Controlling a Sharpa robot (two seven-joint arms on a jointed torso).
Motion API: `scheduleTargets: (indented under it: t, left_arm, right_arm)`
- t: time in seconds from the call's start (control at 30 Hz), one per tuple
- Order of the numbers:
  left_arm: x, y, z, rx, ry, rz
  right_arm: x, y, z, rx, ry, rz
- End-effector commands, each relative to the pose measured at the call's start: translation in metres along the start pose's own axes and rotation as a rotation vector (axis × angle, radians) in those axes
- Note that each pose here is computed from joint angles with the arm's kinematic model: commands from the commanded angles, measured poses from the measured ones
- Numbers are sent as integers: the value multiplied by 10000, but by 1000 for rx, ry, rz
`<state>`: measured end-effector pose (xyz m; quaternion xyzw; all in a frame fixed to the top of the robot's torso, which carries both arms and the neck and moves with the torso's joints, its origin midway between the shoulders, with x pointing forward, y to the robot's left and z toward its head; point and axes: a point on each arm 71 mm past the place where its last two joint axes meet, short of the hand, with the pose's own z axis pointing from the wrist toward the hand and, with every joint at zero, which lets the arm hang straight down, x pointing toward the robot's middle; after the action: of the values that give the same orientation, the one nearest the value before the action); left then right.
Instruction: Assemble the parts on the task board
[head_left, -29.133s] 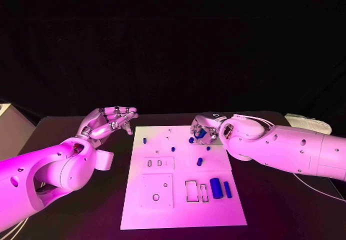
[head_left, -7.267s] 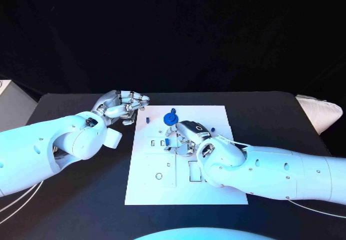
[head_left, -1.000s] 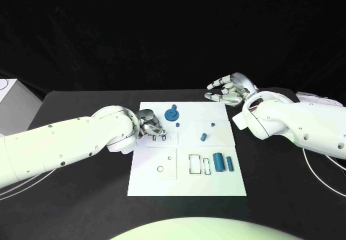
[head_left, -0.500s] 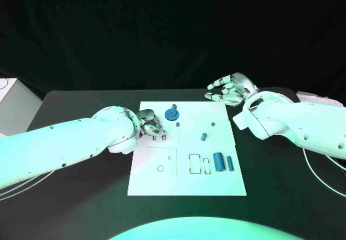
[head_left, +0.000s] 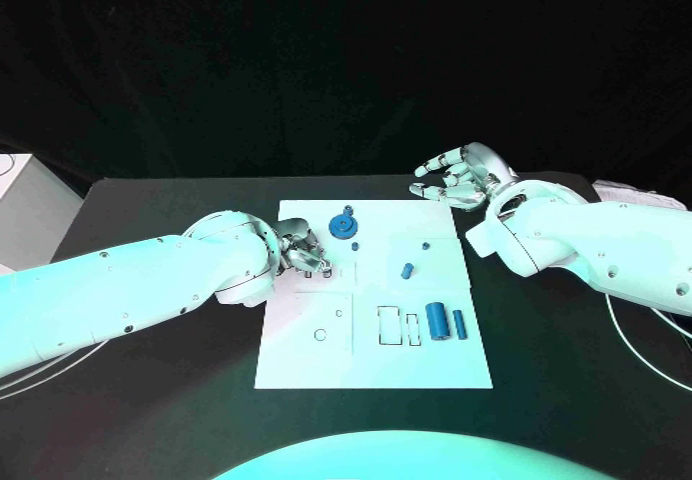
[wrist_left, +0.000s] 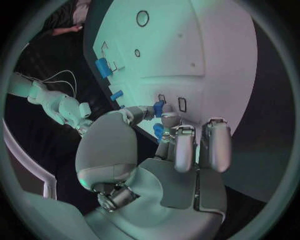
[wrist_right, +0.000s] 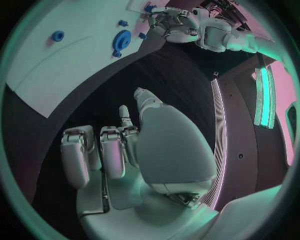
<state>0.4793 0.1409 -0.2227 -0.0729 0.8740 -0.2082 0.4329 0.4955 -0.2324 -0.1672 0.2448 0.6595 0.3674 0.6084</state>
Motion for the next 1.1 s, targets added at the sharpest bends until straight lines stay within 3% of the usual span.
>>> scheduleTargets:
  t: [0.03, 1.1]
  left_arm:
    - [39, -12, 2, 4, 33, 22]
    - [55, 22, -12, -10, 64, 35]
  right_arm:
    - [13, 10, -2, -13, 13, -11]
    - [23, 15, 4, -14, 16, -12]
